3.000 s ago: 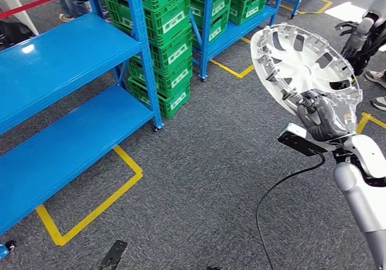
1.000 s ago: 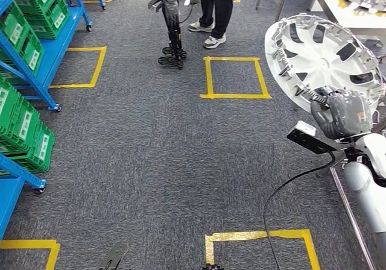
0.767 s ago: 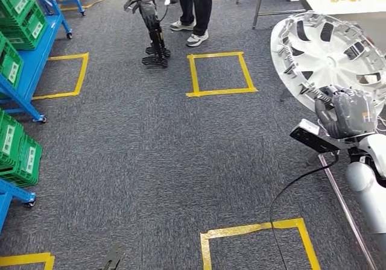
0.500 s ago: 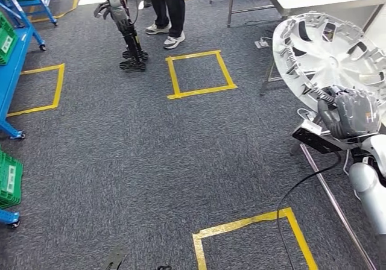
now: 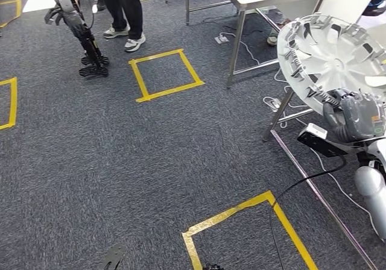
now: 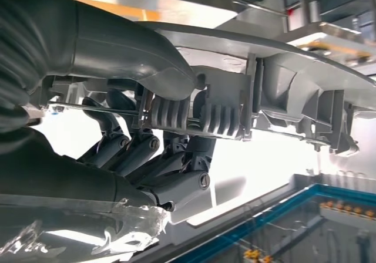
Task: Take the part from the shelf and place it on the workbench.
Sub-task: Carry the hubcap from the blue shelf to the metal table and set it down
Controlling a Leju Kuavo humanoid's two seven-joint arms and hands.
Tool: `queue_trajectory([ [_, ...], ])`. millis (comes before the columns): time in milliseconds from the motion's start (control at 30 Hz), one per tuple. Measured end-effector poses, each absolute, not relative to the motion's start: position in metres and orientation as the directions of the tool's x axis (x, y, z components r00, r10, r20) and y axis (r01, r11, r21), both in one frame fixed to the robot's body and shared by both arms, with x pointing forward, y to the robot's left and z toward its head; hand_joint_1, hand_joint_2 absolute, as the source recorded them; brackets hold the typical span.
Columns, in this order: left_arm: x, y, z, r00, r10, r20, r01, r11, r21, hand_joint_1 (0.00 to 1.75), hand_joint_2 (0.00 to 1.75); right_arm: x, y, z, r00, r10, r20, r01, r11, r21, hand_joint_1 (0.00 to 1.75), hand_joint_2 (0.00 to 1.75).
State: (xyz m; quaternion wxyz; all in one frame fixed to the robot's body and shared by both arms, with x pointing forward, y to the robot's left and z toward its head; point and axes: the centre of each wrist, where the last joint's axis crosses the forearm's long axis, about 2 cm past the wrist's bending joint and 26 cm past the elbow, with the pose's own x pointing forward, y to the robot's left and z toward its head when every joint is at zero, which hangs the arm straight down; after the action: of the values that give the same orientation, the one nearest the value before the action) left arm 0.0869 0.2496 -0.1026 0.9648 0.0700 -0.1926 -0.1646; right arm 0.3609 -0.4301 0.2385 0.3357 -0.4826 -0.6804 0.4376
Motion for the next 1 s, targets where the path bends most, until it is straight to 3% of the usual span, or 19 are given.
queue_trajectory([
  [1000,0.0901,0.2514,-0.1021,0.872,-0.342,0.35,0.287,0.937,0.202,0.0,1.75,0.3613,-0.432,0.2414,-0.304,0.952,0.027,0.371,0.144,-0.917,1.75,1.75],
])
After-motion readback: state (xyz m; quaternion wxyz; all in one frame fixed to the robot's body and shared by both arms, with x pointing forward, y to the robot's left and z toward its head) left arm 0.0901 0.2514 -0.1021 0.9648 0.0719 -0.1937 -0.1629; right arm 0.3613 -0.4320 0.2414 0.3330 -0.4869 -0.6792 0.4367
